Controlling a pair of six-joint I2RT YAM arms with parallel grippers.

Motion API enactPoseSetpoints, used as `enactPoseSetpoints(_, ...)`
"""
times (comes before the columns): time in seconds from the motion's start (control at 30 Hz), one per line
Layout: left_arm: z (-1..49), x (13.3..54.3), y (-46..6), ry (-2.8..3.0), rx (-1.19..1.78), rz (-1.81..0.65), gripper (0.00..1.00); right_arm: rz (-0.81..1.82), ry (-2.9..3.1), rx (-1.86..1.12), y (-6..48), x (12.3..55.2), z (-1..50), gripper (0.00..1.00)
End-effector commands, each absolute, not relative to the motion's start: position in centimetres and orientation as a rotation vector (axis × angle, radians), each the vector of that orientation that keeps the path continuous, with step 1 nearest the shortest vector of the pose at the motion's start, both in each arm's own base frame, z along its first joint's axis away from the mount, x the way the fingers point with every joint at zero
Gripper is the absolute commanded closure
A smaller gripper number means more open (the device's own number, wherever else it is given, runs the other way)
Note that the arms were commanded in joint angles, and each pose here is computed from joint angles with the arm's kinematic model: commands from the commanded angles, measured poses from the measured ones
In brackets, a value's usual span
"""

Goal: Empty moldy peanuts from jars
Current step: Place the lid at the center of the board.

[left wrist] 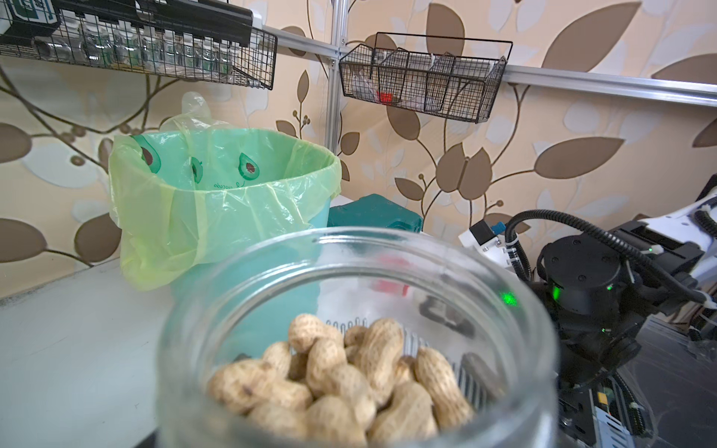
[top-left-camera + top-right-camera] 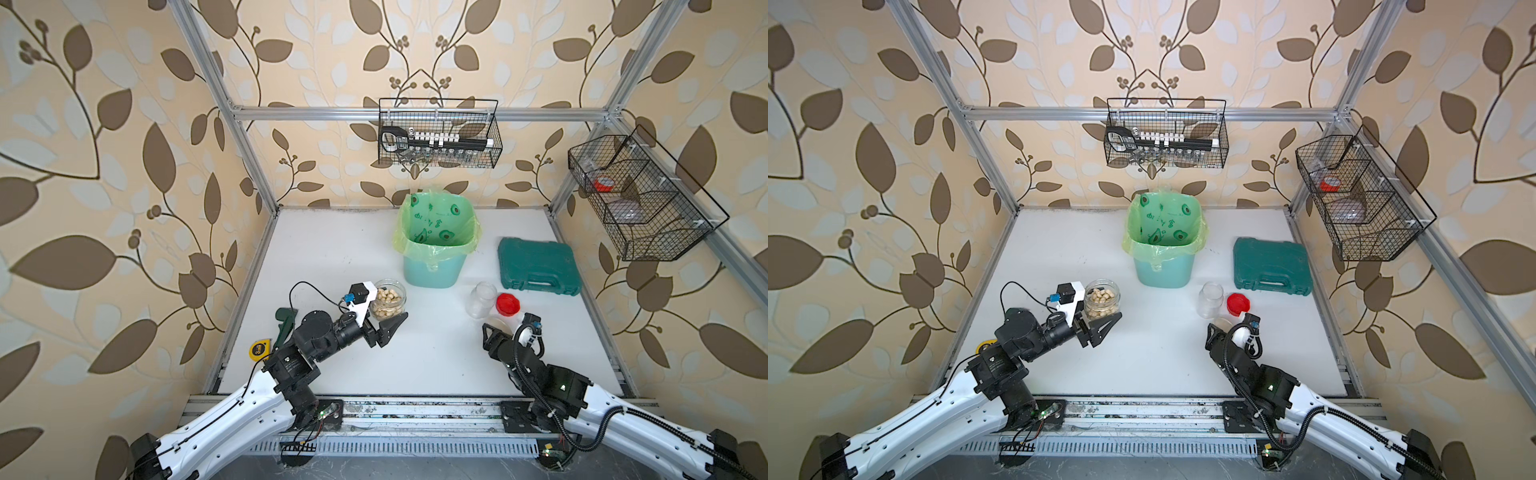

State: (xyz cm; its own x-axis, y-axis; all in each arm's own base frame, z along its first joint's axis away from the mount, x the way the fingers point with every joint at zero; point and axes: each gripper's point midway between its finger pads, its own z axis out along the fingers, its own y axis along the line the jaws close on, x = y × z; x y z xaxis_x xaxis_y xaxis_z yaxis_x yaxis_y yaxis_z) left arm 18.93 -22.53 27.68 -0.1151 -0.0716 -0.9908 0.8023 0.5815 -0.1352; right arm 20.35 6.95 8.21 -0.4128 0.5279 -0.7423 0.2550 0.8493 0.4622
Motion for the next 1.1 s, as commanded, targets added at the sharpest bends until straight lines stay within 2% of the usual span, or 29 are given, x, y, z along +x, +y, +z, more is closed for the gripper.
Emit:
enactPoseSetpoints(0.0,30.6,19.0,-22.1,1.403,0.616,-0.831,1.0,0.246,1.935,0.733,3.9,19.8,7.6,0.6)
enactPoseSetpoints(0.37,31.8,18.1,-21.4,1.358,0.604,-0.849,1.0,0.026,1.995,0.864,2.1,19.3,6.3,0.58)
enactPoseSetpoints(0.67,32.5,17.1,-20.9,1.327,0.602,-0.876,1.0,0.04,1.992,0.877,2.0,19.2,6.0,0.19)
enactPoseSetpoints(0.83,32.5,17.1,-21.2,1.33,0.611,-0.884,1.0,0.029,2.005,0.854,2.3,19.4,6.0,0.09)
enactPoseSetpoints(0.9,32.4,17.2,-21.2,1.333,0.612,-0.884,1.0,0.017,2.008,0.851,2.3,19.4,6.1,0.01)
enactPoseSetpoints(1.07,32.3,17.3,-21.4,1.341,0.619,-0.885,1.0,0.033,2.014,0.837,2.5,19.5,6.3,0.0)
